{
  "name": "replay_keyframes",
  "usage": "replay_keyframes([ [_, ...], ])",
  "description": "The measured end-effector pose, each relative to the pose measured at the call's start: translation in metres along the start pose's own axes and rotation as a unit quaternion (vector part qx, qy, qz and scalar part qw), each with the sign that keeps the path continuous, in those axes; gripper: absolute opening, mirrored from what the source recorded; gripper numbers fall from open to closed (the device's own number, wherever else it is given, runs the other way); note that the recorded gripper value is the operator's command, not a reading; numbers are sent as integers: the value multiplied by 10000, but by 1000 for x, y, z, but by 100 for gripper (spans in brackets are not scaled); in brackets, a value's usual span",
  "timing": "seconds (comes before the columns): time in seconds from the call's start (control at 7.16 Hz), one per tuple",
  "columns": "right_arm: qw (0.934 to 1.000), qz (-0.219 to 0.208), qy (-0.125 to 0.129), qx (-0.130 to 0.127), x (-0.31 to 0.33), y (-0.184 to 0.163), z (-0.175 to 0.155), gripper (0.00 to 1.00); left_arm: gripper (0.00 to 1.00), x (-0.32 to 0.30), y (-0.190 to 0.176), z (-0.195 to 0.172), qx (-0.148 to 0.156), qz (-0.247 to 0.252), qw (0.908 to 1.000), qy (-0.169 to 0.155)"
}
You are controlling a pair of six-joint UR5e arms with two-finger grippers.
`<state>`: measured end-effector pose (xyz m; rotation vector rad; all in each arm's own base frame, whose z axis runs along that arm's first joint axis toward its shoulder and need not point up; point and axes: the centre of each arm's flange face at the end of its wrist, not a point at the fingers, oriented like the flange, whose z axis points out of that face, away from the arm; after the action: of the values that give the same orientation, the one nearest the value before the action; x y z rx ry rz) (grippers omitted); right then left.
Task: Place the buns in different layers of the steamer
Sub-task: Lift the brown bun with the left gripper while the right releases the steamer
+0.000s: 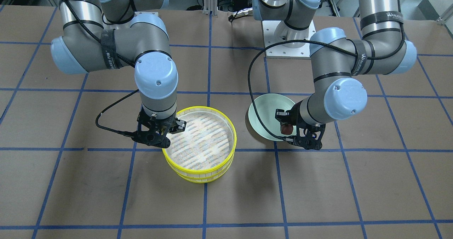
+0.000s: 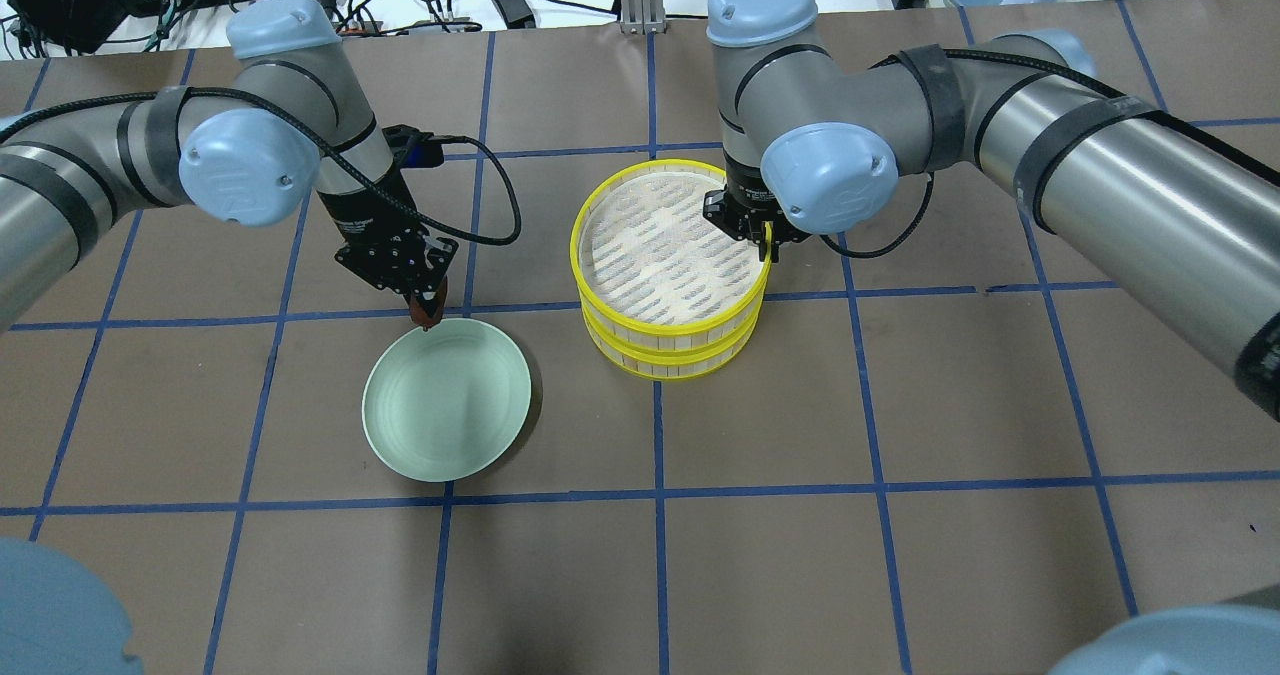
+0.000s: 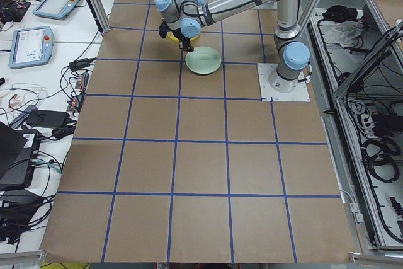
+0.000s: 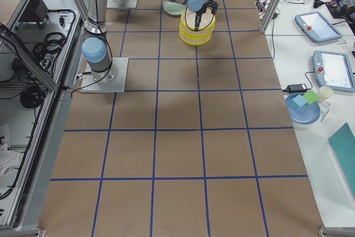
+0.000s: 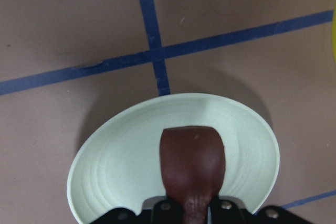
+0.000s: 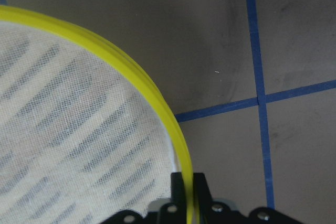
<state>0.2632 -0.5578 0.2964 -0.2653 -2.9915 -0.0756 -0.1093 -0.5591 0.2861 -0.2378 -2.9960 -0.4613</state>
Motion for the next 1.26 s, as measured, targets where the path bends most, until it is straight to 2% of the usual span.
replay_keyframes([
  [0.14, 10000, 23, -5, -14, 0, 0, 1, 16, 0, -1, 5, -19, 43, -29, 10000, -31],
  [0.7, 10000, 1, -18, -76, -1, 1, 7, 17, 0, 13, 38, -92, 382, -43, 9992, -110],
  [0.84, 10000, 7, -18, -84, -2, 2, 8, 26, 0, 18, 46, -107, 500, -28, 9987, -115],
  [0.98, 10000, 2, -12, -98, -2, 2, 8, 99, 0, 24, 52, -116, 611, 7, 9980, -126],
  [1.26, 10000, -26, -3, -61, -1, 3, 4, 100, 0, 51, 56, -124, 865, 7, 9961, -193],
])
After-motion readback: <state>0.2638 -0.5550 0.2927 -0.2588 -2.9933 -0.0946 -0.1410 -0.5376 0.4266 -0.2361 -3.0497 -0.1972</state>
